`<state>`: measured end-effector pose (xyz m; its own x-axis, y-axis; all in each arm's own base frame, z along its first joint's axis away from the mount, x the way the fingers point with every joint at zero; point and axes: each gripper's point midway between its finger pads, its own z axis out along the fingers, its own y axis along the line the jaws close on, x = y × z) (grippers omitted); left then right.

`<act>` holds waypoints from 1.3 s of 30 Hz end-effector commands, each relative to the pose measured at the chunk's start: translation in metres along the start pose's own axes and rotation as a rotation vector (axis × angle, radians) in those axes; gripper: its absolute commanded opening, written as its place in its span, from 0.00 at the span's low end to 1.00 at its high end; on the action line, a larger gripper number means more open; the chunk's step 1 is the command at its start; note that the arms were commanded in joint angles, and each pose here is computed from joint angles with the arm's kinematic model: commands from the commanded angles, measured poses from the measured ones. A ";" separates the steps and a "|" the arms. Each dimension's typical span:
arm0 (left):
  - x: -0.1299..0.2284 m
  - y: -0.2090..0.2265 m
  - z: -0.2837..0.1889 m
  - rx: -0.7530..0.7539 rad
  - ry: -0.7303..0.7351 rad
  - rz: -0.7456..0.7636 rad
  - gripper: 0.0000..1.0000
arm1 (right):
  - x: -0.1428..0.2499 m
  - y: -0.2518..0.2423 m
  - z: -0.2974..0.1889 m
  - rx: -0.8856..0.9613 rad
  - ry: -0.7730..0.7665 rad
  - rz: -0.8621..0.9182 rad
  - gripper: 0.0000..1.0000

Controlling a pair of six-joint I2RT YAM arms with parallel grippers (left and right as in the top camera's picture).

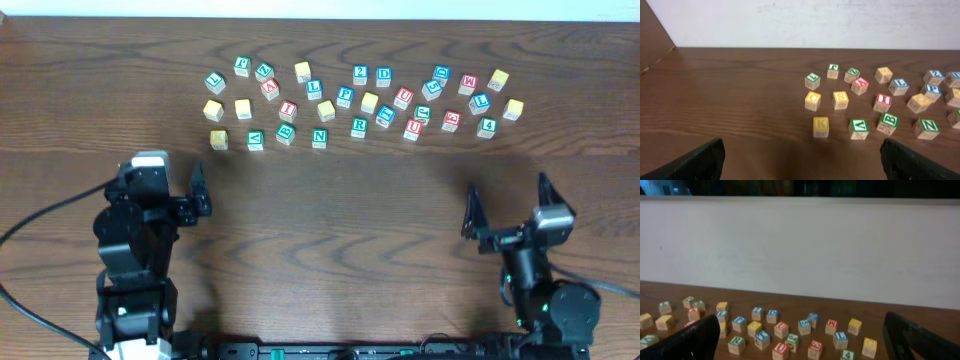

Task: Spell out NEURIPS
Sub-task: 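Raise both arms and swing them forward over the block pile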

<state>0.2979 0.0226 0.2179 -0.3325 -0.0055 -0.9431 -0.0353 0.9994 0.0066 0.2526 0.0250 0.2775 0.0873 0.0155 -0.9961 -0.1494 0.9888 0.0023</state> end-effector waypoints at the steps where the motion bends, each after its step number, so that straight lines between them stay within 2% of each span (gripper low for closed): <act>1: -0.031 -0.003 -0.004 0.020 -0.029 -0.005 0.97 | -0.026 0.002 0.014 -0.022 0.024 0.022 0.99; 9: -0.065 -0.002 -0.004 0.023 0.061 -0.008 0.98 | -0.055 0.018 0.069 -0.158 0.275 0.087 0.99; 15: -0.090 -0.001 0.002 0.027 0.159 -0.017 0.97 | -0.051 0.024 0.105 -0.223 0.480 0.155 0.99; 20: -0.091 -0.008 0.016 0.079 0.273 -0.033 0.98 | -0.041 0.022 0.127 -0.228 0.600 0.192 0.99; 28: -0.069 -0.013 0.032 0.116 0.508 -0.068 0.98 | -0.021 0.026 0.155 -0.289 0.665 0.217 0.99; 33: -0.067 -0.016 0.039 0.135 0.518 -0.075 0.97 | -0.011 0.037 0.172 -0.380 0.652 0.244 0.99; 39: -0.077 -0.016 0.043 0.134 0.470 -0.068 0.98 | 0.007 0.036 0.178 -0.379 0.689 0.254 0.99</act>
<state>0.3613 0.0122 0.2623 -0.7487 -0.0556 -0.6605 0.0261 0.9932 -0.1133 0.4217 0.0838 0.2765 -0.6224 0.0296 -0.7822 -0.3773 0.8642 0.3329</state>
